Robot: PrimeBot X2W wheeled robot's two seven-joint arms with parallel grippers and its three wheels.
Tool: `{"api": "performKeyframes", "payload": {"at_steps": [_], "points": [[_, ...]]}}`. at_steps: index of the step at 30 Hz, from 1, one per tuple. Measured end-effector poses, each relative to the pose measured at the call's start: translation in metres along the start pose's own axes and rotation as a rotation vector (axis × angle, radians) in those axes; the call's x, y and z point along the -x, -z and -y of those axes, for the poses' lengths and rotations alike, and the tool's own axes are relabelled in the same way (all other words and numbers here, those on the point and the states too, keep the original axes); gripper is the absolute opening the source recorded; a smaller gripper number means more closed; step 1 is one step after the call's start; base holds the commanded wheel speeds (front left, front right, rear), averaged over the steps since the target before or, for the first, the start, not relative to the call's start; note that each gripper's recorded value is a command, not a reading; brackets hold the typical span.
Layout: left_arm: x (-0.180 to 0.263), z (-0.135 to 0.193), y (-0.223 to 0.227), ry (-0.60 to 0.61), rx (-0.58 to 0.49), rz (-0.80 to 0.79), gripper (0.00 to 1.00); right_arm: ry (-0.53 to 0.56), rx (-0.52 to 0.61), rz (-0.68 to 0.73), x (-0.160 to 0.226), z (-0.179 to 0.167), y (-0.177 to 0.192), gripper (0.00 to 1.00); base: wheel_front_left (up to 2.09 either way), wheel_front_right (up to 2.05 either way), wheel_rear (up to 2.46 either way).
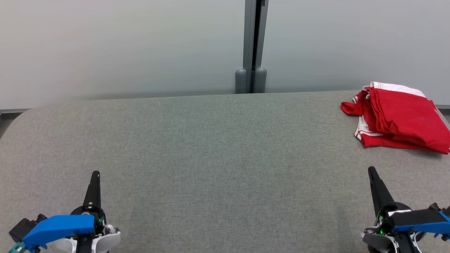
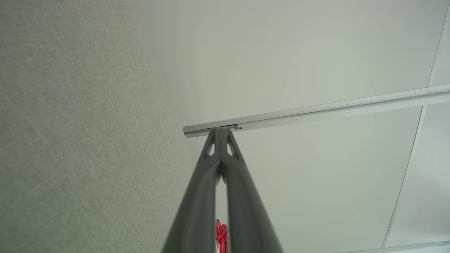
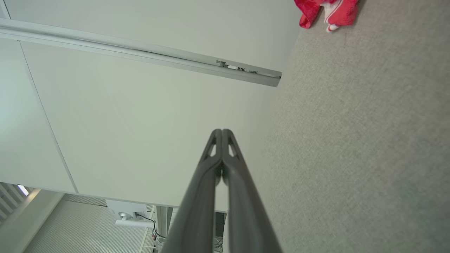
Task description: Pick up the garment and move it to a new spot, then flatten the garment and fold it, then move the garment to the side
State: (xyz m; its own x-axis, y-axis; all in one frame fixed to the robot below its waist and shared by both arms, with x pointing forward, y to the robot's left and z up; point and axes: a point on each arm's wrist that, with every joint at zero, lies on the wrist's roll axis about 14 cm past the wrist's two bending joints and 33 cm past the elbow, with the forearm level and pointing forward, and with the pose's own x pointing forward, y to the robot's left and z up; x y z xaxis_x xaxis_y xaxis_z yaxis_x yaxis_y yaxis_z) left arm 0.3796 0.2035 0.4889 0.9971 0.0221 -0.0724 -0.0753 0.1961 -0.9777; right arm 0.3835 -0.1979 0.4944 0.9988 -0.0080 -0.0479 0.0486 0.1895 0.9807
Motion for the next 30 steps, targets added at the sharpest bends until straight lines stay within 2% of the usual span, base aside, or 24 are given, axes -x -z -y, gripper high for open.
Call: {"api": "performKeyframes", "payload": {"at_steps": [30], "points": [[-0.007, 0.015, 0.0, 0.058, 0.2, -0.016, 0.0, -0.036, -0.197, -0.006, -0.003, -0.008, -0.003, 0.0, 0.0, 0.0, 0.0]]}}
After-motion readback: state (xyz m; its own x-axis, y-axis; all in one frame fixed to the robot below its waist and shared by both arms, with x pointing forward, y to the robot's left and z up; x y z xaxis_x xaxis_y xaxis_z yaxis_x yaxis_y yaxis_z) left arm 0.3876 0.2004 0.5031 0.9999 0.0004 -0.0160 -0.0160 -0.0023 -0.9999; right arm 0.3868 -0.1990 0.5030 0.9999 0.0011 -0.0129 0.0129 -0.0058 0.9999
